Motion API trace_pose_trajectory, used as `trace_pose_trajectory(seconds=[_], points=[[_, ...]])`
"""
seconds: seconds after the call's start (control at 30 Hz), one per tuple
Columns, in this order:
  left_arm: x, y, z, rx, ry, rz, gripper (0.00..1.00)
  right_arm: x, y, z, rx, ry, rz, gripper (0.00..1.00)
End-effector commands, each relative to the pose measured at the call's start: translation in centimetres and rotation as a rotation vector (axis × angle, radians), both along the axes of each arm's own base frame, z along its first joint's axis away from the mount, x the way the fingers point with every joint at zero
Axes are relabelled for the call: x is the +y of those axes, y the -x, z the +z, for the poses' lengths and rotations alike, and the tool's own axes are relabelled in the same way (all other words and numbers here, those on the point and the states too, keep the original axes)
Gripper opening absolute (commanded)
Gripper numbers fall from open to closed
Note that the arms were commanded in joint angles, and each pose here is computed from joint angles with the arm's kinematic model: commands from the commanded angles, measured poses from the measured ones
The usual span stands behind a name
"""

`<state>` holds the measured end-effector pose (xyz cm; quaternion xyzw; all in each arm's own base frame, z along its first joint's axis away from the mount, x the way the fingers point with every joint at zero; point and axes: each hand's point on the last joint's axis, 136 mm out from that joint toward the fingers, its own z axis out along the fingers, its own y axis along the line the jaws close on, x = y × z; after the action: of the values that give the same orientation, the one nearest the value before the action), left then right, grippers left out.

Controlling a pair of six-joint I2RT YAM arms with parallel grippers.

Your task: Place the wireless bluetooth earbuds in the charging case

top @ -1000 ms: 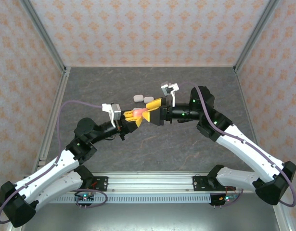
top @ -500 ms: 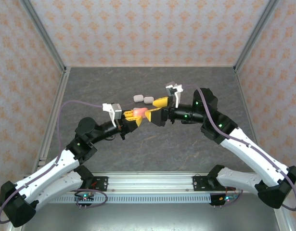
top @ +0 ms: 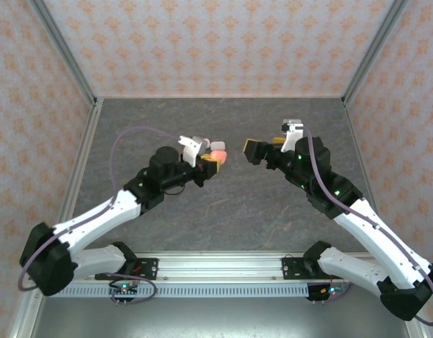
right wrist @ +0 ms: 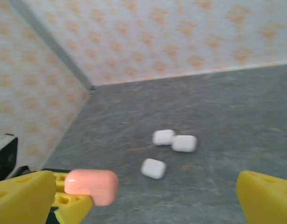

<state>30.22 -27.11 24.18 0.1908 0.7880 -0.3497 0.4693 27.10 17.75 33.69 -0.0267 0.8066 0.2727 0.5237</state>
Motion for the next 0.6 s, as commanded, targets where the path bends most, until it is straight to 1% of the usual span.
trace_pose_trajectory(seconds=[0.0, 0.13, 0.23, 0.33, 0.47, 0.57], points=[[0.4, -2.6, -2.4, 0.129, -0.041, 0.082, 0.0, -3.3, 0.2, -2.0, 0.038, 0.065, -0.145, 0.99], [0.5, -5.4, -6.1, 0.262, -0.06, 0.146, 0.0, -4.3, 0.7, -2.6, 0.039, 0.071, -0.179, 0.99], [0.2, -7.0, -8.3, 0.345, -0.052, 0.162, 0.0, -4.6, 0.9, -3.1, 0.049, 0.084, -0.186, 0.99], [0.0, -8.3, -10.8, 0.426, -0.088, 0.181, 0.0, -4.8, 1.0, -3.6, 0.064, 0.097, -0.189, 0.99], [-0.2, -9.4, -13.7, 0.495, -0.145, 0.202, 0.0, -4.8, 1.0, -4.1, 0.074, 0.105, -0.191, 0.99], [-0.7, -10.0, -14.9, 0.517, -0.151, 0.202, 0.0, -4.9, 1.0, -4.4, 0.08, 0.114, -0.19, 0.99]])
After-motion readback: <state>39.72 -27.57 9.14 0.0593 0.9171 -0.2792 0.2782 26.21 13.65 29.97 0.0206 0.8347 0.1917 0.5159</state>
